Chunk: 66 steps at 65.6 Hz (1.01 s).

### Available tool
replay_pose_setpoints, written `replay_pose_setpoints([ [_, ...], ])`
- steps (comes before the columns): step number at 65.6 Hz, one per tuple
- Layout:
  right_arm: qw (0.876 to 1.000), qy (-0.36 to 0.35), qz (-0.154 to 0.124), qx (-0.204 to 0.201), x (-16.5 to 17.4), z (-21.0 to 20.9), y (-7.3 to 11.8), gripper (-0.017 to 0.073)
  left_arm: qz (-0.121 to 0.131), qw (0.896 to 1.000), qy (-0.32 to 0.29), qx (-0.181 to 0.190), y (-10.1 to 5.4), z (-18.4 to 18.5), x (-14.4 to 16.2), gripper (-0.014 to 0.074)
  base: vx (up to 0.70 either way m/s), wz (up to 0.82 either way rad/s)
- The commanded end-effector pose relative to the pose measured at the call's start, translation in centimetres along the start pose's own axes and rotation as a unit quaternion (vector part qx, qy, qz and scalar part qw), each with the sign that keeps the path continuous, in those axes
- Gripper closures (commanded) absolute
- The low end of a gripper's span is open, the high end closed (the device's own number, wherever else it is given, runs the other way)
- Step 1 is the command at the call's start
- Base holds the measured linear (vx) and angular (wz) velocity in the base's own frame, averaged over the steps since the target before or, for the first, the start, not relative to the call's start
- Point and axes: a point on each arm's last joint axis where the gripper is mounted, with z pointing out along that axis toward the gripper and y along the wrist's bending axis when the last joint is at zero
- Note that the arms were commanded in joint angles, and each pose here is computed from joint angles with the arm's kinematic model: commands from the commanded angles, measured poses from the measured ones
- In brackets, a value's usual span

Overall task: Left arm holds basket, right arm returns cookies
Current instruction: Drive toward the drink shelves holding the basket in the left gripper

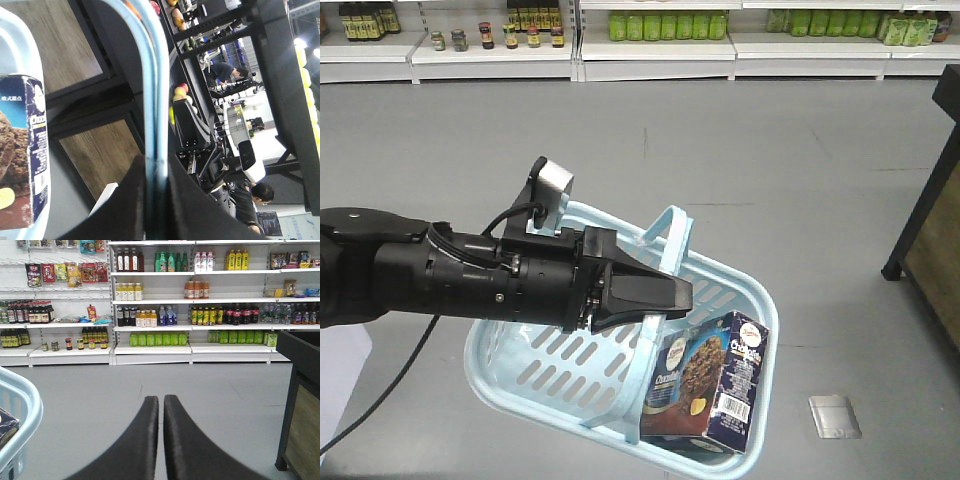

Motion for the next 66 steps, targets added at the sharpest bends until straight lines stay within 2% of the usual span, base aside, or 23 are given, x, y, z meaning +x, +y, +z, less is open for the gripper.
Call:
replay_pose_setpoints([
  [1,0.999,-0.034,-0.005,-0.005,-0.12,-0.05,0.08,0.0566,0.01,0.997,-0.028,0.073,-3.25,-0.6,-0.51,0.0597,0.42,0.01],
  [66,0.999,-0.034,-0.005,-0.005,-0.12,-0.05,0.08,0.0566,0.01,0.997,-0.029,0.072,-3.24,-0.6,-0.54,0.0597,0.43,0.01],
])
